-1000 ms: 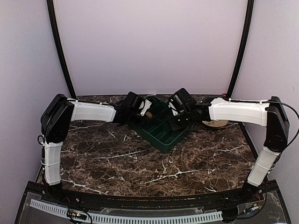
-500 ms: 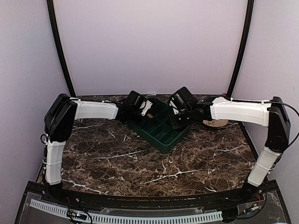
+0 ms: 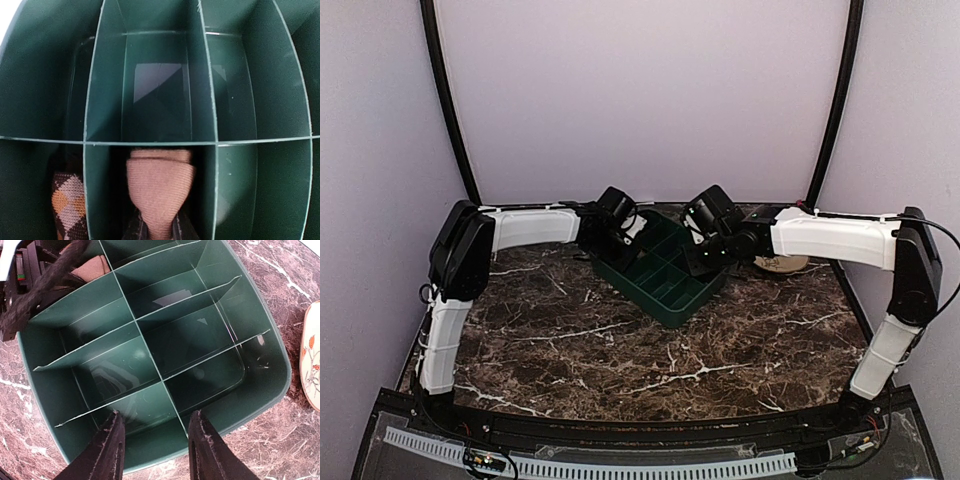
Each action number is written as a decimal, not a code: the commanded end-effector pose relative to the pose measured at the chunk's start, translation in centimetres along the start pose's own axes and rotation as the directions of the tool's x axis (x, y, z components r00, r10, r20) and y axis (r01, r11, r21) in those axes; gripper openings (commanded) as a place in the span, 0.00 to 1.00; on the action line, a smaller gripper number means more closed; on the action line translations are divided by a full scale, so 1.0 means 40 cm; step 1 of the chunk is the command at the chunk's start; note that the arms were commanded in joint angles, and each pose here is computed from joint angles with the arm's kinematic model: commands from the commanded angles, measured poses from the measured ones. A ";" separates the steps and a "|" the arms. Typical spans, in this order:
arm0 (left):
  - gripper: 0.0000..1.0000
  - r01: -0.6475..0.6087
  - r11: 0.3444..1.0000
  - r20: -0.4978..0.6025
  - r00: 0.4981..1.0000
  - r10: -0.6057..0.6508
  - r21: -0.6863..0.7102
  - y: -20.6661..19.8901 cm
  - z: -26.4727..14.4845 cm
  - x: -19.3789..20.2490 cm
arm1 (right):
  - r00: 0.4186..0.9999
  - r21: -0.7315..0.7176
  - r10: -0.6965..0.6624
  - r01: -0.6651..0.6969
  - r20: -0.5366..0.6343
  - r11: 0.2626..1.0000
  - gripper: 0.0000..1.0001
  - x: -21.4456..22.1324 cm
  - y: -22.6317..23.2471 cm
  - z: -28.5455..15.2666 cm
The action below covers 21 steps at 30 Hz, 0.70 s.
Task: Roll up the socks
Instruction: Place the sock in the storage box.
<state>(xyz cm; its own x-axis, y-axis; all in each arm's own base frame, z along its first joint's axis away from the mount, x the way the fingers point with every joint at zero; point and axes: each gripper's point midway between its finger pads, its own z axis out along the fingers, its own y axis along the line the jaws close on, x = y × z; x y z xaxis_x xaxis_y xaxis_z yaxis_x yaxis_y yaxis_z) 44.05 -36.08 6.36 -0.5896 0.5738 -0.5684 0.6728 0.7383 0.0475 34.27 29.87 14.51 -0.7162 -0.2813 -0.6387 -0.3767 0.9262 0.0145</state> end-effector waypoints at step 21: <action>0.14 0.022 0.999 -0.308 0.951 -0.011 0.033 0.000 0.047 0.120 | 0.999 -0.018 0.013 -0.012 0.040 1.000 0.40 -0.039 -0.008 -0.011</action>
<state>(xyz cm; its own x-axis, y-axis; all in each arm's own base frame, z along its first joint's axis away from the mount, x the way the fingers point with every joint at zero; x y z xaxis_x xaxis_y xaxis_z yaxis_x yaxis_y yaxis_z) 44.18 -35.66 4.30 -0.6665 0.6204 -0.4134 0.6735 0.7388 0.0227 34.49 29.63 14.47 -0.7206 -0.2775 -0.6354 -0.3757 0.9265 0.0214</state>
